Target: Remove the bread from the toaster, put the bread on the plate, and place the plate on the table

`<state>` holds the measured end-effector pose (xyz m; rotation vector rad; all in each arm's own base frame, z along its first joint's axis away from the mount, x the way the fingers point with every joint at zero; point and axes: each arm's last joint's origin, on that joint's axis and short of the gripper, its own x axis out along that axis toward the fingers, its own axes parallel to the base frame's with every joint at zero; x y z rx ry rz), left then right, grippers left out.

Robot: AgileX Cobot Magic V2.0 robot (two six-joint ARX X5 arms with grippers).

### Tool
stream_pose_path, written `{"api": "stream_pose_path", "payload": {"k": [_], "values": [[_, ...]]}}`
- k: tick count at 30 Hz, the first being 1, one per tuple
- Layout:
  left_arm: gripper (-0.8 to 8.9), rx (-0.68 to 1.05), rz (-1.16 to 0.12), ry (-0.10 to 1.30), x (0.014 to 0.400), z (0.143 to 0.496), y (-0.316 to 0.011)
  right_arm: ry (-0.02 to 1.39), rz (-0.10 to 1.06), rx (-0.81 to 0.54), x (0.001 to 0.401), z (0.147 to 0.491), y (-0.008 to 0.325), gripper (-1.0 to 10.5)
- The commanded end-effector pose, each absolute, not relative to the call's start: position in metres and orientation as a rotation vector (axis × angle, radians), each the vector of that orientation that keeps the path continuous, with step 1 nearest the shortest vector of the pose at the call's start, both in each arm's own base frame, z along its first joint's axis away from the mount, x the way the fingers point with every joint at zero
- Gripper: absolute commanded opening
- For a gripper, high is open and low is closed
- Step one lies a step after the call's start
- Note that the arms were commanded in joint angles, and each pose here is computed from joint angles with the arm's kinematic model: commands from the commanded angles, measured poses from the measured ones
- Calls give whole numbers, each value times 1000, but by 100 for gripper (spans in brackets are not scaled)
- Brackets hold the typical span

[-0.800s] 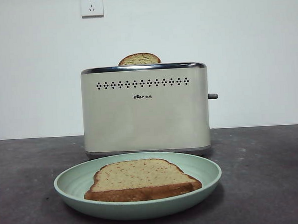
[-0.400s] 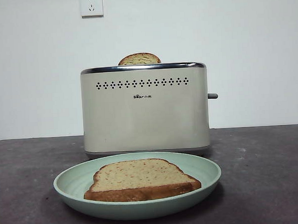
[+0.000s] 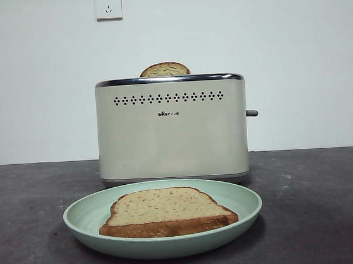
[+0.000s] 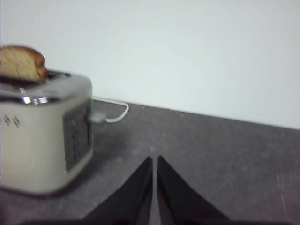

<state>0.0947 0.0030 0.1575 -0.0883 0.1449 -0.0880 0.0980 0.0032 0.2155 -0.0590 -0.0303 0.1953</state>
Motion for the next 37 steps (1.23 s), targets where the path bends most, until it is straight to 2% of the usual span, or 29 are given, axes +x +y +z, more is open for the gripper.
{"api": "stream_pose_path", "payload": {"k": [1, 9, 17, 25, 37], "values": [[8, -93, -81, 160, 96, 150, 3, -43, 178, -57, 97, 205, 3, 5], [8, -93, -81, 160, 96, 150, 3, -10, 164, -24, 97, 169, 2, 5], [8, -93, -81, 160, 96, 150, 3, 161, 165, 11, 96, 151, 2, 5], [8, -93, -81, 160, 96, 150, 3, 80, 147, 0, 96, 159, 2, 5], [8, -93, -81, 160, 96, 150, 3, 78, 148, 0, 96, 159, 2, 5]]}}
